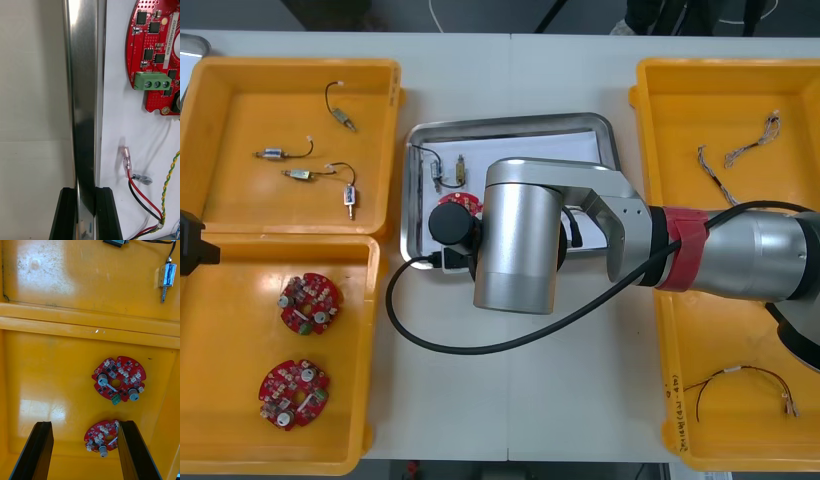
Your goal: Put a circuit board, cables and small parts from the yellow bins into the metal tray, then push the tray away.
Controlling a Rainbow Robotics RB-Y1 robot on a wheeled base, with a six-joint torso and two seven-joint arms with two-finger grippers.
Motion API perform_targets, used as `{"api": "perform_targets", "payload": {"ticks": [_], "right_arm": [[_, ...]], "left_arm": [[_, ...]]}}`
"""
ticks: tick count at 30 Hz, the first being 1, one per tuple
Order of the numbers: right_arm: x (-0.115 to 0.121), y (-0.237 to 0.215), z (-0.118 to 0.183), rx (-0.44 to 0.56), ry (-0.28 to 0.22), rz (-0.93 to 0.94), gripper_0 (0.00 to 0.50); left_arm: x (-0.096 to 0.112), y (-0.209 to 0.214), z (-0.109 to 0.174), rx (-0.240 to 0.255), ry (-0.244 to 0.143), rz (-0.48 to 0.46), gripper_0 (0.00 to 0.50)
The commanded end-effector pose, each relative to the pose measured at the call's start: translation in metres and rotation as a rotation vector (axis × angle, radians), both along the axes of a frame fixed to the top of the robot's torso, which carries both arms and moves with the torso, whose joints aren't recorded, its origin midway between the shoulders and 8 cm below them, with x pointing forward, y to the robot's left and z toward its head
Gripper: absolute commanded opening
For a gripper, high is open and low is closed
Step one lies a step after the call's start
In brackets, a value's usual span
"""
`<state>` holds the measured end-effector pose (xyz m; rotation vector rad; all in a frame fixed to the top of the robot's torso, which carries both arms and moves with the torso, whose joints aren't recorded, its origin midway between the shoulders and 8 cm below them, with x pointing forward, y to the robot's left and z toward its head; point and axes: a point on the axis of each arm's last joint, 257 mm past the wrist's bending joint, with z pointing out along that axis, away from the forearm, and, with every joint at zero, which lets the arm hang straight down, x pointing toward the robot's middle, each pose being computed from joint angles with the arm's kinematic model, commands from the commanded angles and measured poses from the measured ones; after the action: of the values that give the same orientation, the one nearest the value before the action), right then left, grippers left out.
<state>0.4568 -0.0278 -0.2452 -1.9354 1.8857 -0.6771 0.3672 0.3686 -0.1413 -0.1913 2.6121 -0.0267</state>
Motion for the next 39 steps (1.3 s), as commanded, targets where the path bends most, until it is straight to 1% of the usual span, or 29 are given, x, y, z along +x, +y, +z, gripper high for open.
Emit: {"api": "perform_targets", "payload": {"ticks": [1,7,12,17,27,32,39], "right_arm": [[0.026,0.003,0.035,-0.014,-0.070,0.037,0.000],[0.042,0.004,0.050,-0.030,-0.102,0.036,0.000],[0.051,0.006,0.062,-0.036,-0.112,0.035,0.000],[0.063,0.000,0.067,-0.047,-0.119,0.016,0.000],[0.082,0.007,0.080,-0.019,-0.136,-0.012,0.000],[0.092,0.013,0.087,-0.011,-0.154,-0.012,0.000],[0.101,0.022,0.096,0.007,-0.172,0.005,0.000]], "left_arm": [[-0.007,0.011,0.001,0.096,0.019,-0.069,0.500],[-0.007,0.011,0.001,0.096,0.019,-0.069,0.500],[-0.007,0.011,0.001,0.096,0.019,-0.069,0.500],[-0.007,0.011,0.001,0.096,0.019,-0.069,0.500],[-0.007,0.011,0.001,0.096,0.019,-0.069,0.500],[-0.007,0.011,0.001,0.096,0.019,-0.069,0.500],[-0.007,0.011,0.001,0.096,0.019,-0.069,0.500]]}}
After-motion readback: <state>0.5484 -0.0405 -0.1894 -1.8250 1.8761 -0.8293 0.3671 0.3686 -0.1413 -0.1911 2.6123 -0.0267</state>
